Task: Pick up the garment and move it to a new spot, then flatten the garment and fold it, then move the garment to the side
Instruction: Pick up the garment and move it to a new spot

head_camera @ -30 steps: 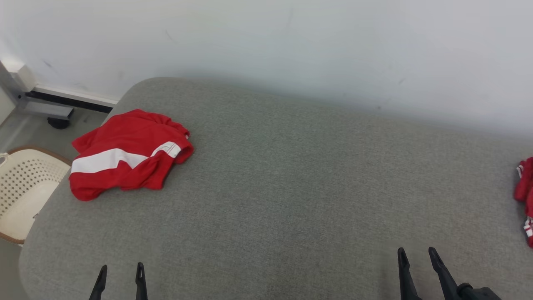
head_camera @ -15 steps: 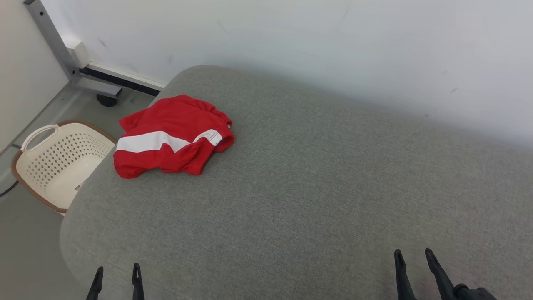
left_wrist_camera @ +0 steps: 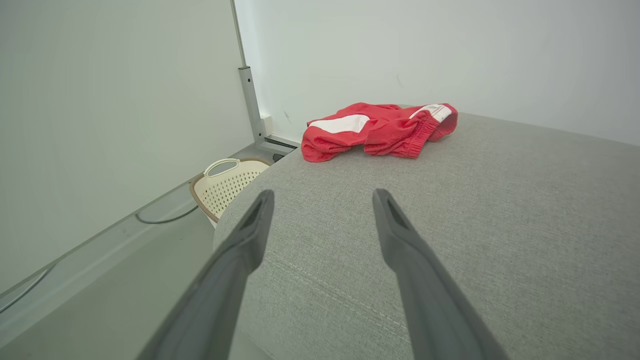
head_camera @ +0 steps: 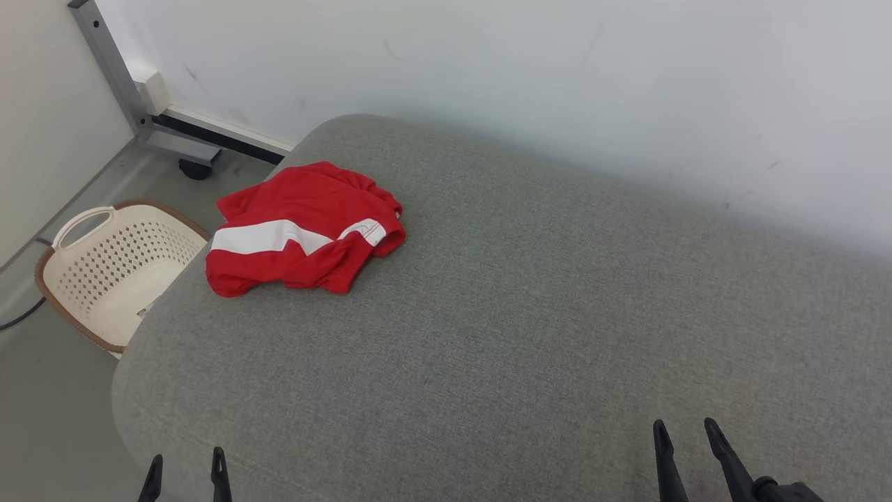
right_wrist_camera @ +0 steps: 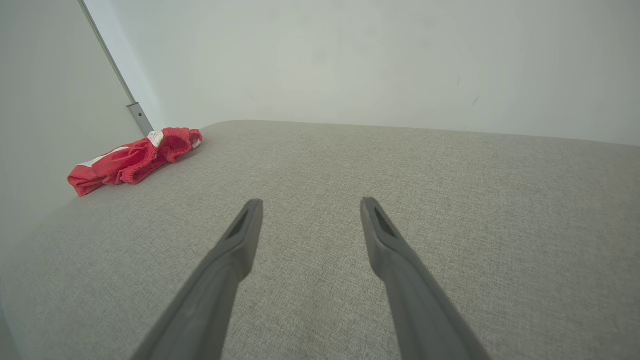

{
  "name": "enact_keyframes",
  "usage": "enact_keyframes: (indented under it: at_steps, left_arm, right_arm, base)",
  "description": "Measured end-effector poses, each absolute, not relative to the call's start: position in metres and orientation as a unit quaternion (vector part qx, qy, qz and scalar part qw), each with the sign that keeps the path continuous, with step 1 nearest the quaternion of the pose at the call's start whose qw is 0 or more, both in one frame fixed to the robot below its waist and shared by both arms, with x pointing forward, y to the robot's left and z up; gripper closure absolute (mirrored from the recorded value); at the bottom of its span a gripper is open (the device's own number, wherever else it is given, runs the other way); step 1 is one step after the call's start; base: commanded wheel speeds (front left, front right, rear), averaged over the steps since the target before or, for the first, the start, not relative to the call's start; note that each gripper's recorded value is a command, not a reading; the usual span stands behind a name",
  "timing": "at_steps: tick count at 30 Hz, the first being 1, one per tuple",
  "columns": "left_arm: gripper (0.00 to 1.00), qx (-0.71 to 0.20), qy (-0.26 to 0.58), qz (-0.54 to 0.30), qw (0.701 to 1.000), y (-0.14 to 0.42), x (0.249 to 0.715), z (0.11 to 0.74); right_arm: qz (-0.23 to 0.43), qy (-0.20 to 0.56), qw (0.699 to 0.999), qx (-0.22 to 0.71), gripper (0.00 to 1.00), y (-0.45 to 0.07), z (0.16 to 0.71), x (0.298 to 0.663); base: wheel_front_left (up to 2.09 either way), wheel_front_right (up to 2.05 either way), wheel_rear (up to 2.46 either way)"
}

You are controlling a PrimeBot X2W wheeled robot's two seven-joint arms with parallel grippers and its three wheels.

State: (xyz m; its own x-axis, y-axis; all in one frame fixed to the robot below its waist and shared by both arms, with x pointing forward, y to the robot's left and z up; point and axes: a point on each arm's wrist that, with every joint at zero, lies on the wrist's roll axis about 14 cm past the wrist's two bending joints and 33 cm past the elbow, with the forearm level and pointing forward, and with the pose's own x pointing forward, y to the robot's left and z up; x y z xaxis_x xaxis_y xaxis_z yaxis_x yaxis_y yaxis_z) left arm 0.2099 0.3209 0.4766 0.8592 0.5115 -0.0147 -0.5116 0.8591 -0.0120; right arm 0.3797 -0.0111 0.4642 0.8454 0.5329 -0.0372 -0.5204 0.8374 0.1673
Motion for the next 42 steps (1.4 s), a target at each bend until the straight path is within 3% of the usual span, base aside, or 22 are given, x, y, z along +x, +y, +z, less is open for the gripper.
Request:
enact_keyframes:
  at_steps: [15,28,42]
  left_arm:
    - [0.0,-0.026,-0.022,0.251,0.967,0.334,0.259,0.493]
    - [0.0,-0.019,-0.056,0.215,0.975,0.366,0.38,0.527]
    - [0.0,-0.017,0.031,0.17,0.985,0.372,0.502,0.488]
  right_arm:
    - [0.26,0.021,0.963,0.072,0.0,-0.02,0.472,0.391]
    - [0.219,-0.008,0.973,0.078,0.0,-0.042,0.478,0.434]
    - [0.142,0.013,0.987,0.073,0.0,-0.097,0.45,0.456]
  base:
    - [0.0,0.0,0.0]
    - [0.0,0.0,0.0]
    - [0.0,0.0,0.0]
